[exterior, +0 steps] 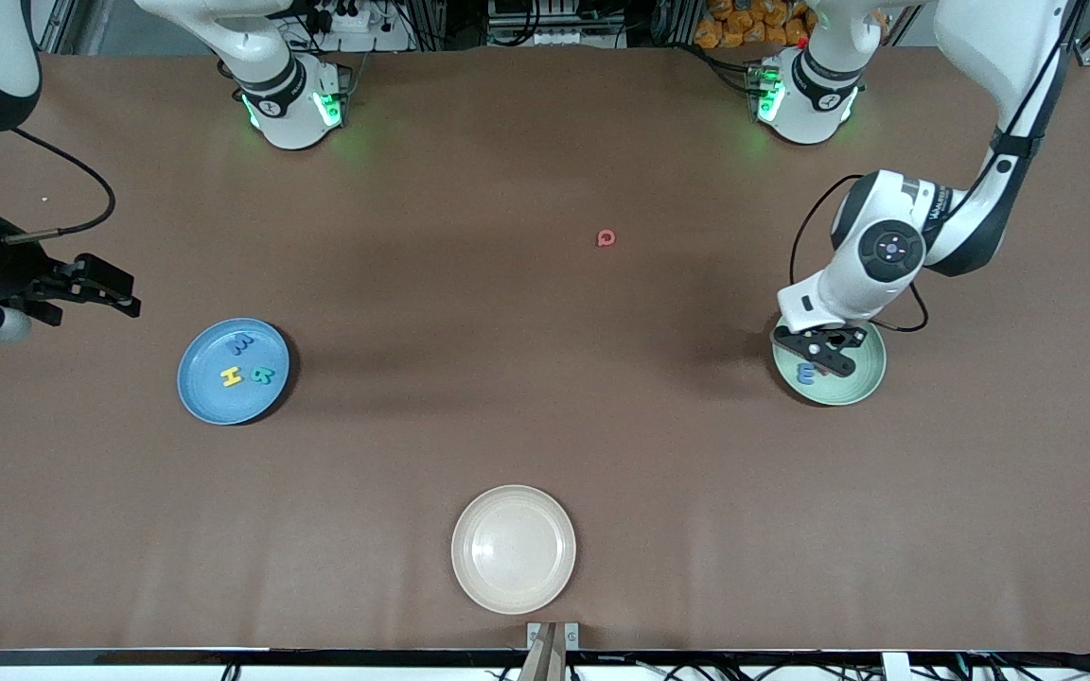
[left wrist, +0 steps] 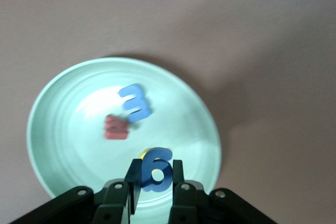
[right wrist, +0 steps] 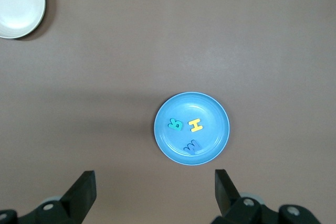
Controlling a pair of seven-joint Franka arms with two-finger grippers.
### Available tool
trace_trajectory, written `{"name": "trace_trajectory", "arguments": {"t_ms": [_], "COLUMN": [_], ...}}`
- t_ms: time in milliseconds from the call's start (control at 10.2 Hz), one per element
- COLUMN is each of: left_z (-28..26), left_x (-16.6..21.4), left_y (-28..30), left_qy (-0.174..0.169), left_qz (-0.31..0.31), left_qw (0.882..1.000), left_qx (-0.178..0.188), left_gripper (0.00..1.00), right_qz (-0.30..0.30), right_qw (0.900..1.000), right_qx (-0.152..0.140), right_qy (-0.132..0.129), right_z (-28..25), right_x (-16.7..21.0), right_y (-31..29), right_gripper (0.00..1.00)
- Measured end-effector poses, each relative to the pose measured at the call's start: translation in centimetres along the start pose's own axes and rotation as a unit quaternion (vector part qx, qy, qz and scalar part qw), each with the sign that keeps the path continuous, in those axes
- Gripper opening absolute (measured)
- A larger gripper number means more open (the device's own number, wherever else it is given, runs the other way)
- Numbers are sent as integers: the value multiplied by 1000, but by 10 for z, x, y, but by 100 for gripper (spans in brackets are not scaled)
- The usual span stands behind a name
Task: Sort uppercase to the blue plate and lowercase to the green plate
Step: 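Open the left gripper to release the blue 6 on the green plate, then move the right gripper to the pink G while the left gripper withdraws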
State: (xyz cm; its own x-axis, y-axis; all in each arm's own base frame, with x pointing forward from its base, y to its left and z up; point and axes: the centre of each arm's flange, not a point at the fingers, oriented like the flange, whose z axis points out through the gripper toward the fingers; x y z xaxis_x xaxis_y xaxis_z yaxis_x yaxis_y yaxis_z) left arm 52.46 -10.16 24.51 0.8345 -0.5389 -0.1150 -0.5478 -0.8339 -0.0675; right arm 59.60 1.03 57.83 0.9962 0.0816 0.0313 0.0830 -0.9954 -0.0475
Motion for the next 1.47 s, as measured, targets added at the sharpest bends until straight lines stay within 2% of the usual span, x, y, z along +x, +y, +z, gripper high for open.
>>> {"name": "trace_trajectory", "arguments": {"t_ms": [293, 685, 782, 880, 1076, 1467], "left_z": [4, -6, -17, -34, -85, -207], "left_x": [-12, -8, -4, -1, 4, -10], "left_y": [-33, -42, -48, -54, -73, -126], "left_qy": [3, 19, 32, 41, 39, 49], "left_qz": [10, 4, -8, -31, -80, -137], "left_qw": [1000, 1000, 999, 999, 995, 989], "left_qx": [3, 10, 9, -2, -36, -23], "left_gripper": [28, 77, 96, 100, 100, 100], "right_qz": [-5, -22, -26, -29, -26, 17], "right_qw": [1000, 1000, 1000, 1000, 1000, 1000], "right_qx": [0, 2, 2, 3, 4, 13], "right_qy": [5, 10, 11, 12, 15, 10], "right_z": [-1, -1, -1, -2, -2, 13], "right_x": [1, 3, 3, 4, 4, -4], "right_y": [-6, -27, -31, -35, -55, -158], "right_gripper": [100, 100, 100, 100, 100, 100]}}
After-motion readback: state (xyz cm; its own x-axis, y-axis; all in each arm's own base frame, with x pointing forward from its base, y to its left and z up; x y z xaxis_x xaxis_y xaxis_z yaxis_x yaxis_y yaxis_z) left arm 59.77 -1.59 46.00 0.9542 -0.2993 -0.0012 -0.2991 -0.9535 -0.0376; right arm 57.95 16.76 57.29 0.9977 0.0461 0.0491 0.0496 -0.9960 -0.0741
